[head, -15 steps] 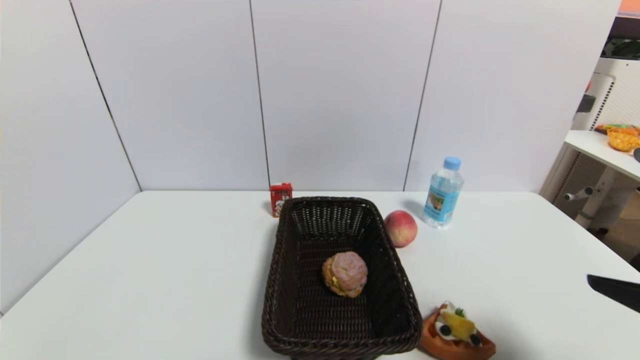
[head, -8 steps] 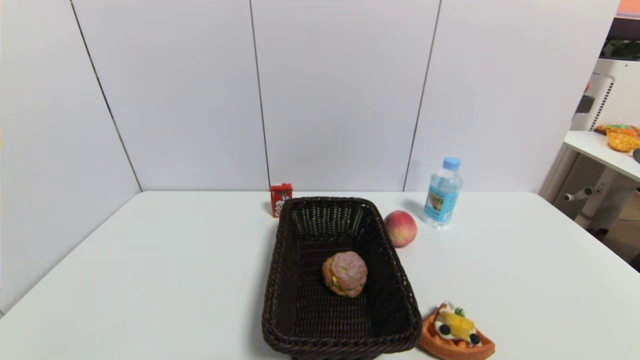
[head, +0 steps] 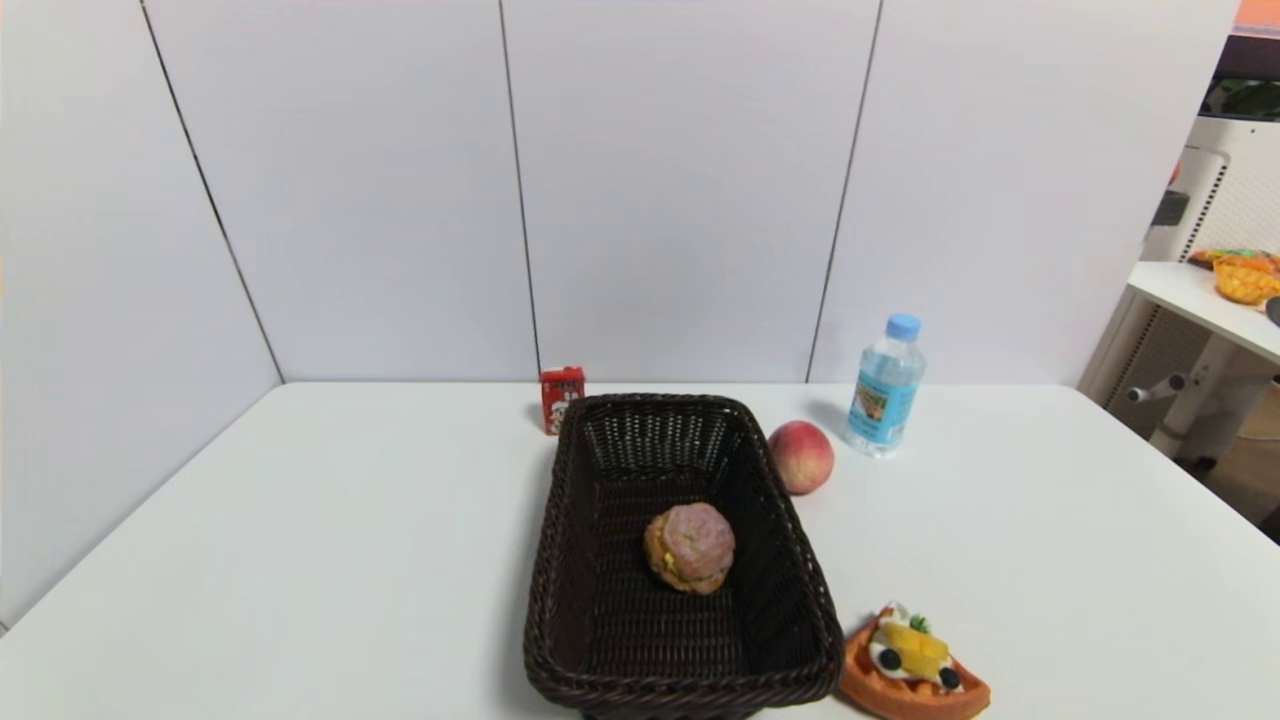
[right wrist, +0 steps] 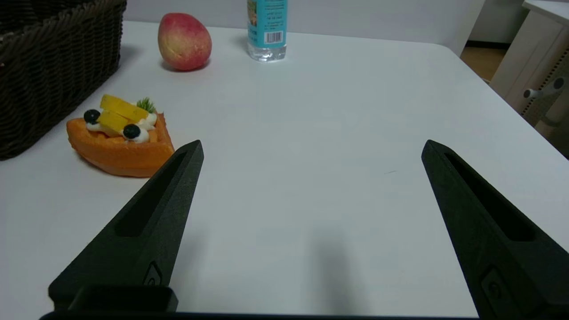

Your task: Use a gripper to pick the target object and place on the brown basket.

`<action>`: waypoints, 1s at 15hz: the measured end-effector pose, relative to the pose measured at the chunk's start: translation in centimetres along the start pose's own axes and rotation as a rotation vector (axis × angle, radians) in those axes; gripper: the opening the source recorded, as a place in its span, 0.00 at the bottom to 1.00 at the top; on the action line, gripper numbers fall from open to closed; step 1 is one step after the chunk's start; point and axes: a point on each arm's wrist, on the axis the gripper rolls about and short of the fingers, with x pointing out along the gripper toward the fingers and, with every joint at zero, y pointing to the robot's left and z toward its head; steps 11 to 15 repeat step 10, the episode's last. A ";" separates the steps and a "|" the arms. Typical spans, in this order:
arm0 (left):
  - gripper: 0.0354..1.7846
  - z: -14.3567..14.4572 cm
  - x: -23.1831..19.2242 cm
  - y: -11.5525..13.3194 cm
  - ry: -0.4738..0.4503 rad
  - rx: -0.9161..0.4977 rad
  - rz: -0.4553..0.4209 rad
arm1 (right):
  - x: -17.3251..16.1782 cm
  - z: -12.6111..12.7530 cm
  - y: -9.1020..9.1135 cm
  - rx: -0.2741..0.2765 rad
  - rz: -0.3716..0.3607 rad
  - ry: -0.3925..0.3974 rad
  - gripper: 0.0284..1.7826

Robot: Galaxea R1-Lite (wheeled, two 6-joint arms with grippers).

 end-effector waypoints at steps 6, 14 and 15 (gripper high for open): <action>0.94 0.0 0.0 0.0 0.000 0.000 0.000 | -0.2 -0.1 0.0 0.011 -0.005 -0.029 0.95; 0.94 0.0 0.0 0.0 0.000 0.000 0.000 | -0.2 -0.1 0.0 0.013 -0.005 -0.029 0.95; 0.94 0.0 0.0 0.0 0.000 0.000 0.000 | -0.2 -0.1 0.0 0.013 -0.005 -0.029 0.95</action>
